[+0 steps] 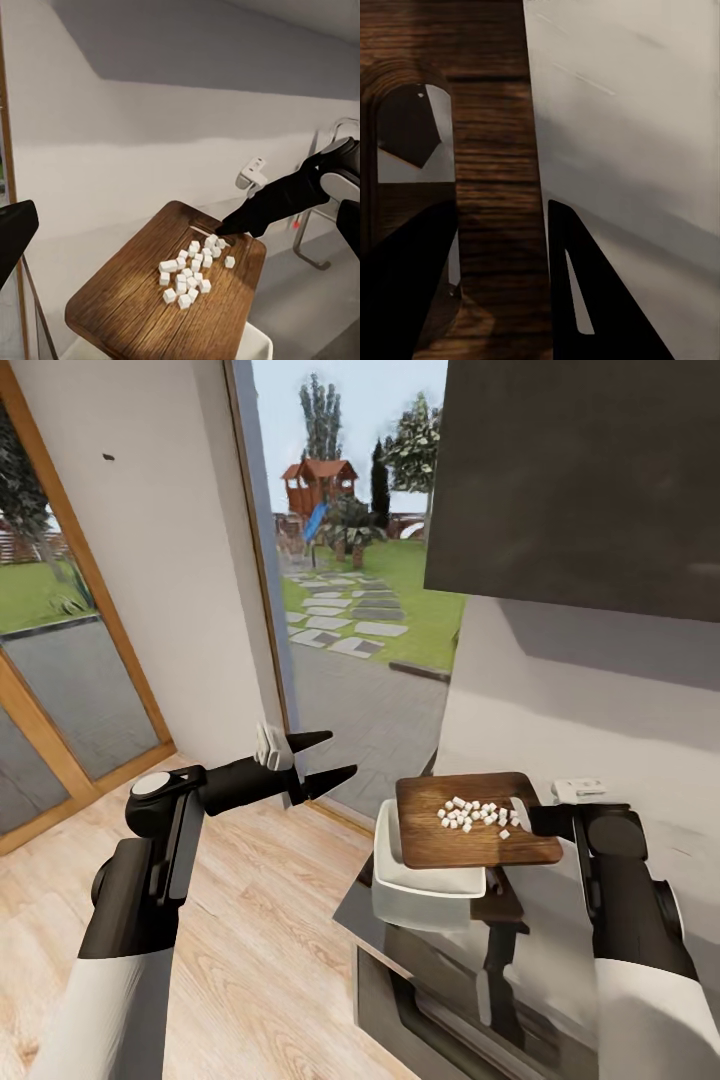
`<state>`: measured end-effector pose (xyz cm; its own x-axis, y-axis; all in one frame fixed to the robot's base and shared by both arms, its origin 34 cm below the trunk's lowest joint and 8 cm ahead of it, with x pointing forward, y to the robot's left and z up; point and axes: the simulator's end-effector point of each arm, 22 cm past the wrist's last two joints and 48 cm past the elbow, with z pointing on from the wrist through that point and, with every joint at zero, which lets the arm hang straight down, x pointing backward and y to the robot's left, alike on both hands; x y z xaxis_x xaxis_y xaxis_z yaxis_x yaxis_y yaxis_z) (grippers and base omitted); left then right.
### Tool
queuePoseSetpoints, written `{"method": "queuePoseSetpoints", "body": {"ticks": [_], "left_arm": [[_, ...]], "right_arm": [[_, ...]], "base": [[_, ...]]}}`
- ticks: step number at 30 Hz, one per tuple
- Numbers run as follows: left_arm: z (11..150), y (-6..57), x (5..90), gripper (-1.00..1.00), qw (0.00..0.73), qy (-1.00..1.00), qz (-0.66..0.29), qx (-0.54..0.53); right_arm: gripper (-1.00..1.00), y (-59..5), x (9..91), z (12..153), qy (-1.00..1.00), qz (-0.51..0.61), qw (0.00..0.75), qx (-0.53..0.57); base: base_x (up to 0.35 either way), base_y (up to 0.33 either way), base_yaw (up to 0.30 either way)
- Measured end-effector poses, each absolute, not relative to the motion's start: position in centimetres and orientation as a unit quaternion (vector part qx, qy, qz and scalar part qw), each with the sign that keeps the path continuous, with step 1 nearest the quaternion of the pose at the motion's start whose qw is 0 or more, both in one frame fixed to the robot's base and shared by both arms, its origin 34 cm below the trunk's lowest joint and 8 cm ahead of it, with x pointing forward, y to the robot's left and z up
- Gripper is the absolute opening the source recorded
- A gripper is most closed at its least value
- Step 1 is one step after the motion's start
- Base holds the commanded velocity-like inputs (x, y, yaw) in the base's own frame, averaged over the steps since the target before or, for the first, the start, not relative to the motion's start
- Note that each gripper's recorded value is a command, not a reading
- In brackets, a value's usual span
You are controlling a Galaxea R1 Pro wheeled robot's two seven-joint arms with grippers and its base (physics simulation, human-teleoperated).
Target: In the kitchen, take the Vidalia onion out of the sink, dice it on the chopping board with the paring knife, put the diced onion into the bowl on the countertop, then place both the paring knife and the chopping board into the sink.
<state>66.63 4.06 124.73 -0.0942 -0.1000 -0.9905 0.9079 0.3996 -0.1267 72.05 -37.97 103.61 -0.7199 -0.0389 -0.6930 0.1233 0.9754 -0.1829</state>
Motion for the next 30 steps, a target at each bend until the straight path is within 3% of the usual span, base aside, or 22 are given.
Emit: {"method": "queuePoseSetpoints", "body": {"ticks": [30], "left_arm": [[125.2, 4.1, 66.4, 1.0, 0.585, 0.598, -0.431, 0.338]], "right_arm": [[-1.0, -39.4, 71.9, 104.7, 0.914, -0.139, 0.38, 0.034]], "base": [[-0.017, 0.0, 0.0]]}}
